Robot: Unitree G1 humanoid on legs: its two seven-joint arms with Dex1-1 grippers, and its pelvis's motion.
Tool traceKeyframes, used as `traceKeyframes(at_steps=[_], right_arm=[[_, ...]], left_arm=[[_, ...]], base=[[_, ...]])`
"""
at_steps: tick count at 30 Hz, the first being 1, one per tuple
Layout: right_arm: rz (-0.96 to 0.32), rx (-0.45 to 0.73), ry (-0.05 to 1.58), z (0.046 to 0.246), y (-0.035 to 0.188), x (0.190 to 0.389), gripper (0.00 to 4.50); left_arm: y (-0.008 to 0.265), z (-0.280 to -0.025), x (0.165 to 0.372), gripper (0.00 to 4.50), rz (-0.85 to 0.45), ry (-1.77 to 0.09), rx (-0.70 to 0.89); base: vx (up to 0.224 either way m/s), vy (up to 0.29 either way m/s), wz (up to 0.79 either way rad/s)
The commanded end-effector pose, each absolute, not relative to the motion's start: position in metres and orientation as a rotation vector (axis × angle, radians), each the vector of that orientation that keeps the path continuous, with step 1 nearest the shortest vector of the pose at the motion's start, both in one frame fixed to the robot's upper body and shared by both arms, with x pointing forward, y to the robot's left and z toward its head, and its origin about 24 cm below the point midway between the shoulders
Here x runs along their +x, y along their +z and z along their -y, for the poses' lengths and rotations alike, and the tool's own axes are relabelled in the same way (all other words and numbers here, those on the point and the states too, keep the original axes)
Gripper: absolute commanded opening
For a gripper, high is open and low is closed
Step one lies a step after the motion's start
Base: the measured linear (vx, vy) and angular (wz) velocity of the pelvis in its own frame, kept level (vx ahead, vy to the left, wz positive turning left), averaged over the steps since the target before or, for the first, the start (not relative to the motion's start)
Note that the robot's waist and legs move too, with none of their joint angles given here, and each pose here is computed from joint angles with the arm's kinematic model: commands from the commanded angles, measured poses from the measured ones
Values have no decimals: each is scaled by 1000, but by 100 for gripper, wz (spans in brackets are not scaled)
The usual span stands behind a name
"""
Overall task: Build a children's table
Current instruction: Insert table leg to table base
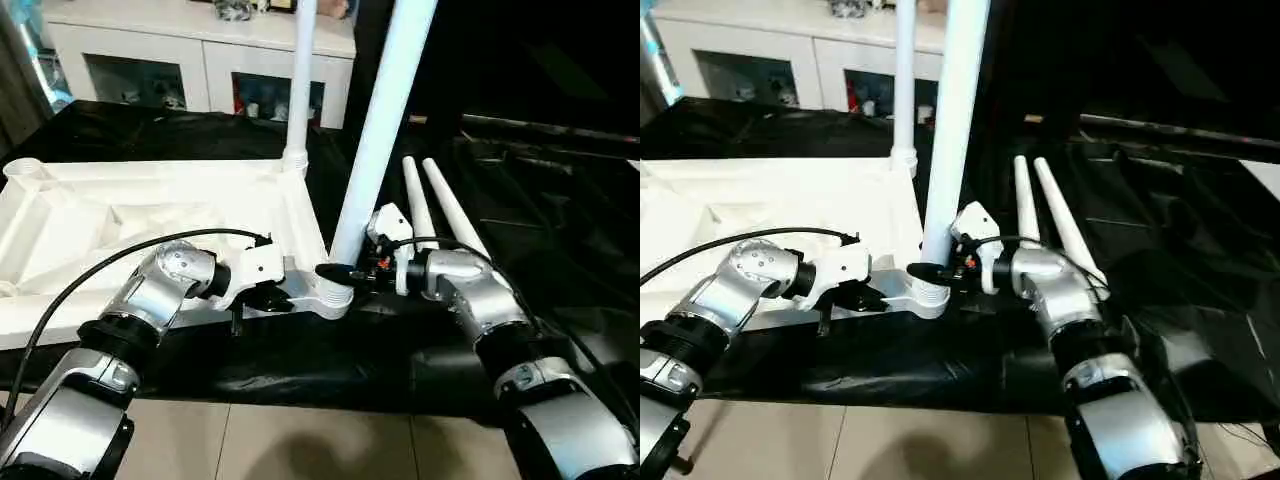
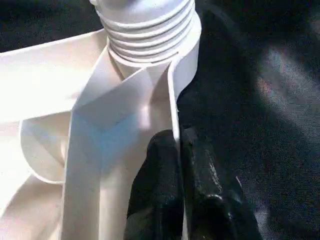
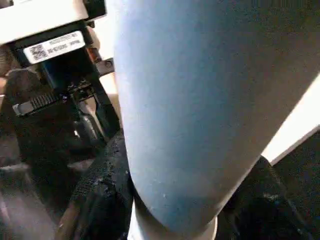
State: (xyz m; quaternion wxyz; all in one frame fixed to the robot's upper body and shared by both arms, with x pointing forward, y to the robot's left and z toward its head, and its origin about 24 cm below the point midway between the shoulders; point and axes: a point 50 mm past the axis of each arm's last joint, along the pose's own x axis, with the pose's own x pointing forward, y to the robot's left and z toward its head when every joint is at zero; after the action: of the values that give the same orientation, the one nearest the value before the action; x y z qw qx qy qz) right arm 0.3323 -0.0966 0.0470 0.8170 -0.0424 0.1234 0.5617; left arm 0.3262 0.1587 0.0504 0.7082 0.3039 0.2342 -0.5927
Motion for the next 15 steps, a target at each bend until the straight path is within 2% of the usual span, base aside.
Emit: traceKeyframes(at_steps=[1, 11, 14, 15], right_arm=[[-639, -103, 1162, 116, -24, 294, 186], [-628, -102, 1121, 114, -22, 299, 186], [-622, -93, 1068, 113, -22, 301, 186], [-618, -86, 999, 112, -23, 305, 186]], left_arm=[[63, -146, 330, 0, -444, -1373, 713], [63, -146, 331, 0, -446, -1373, 713], [63, -147, 334, 0, -450, -1325, 695], [63, -146, 337, 0, -452, -1285, 680]], base=[[0, 0, 0], [0, 0, 0], [0, 0, 0], [0, 0, 0]])
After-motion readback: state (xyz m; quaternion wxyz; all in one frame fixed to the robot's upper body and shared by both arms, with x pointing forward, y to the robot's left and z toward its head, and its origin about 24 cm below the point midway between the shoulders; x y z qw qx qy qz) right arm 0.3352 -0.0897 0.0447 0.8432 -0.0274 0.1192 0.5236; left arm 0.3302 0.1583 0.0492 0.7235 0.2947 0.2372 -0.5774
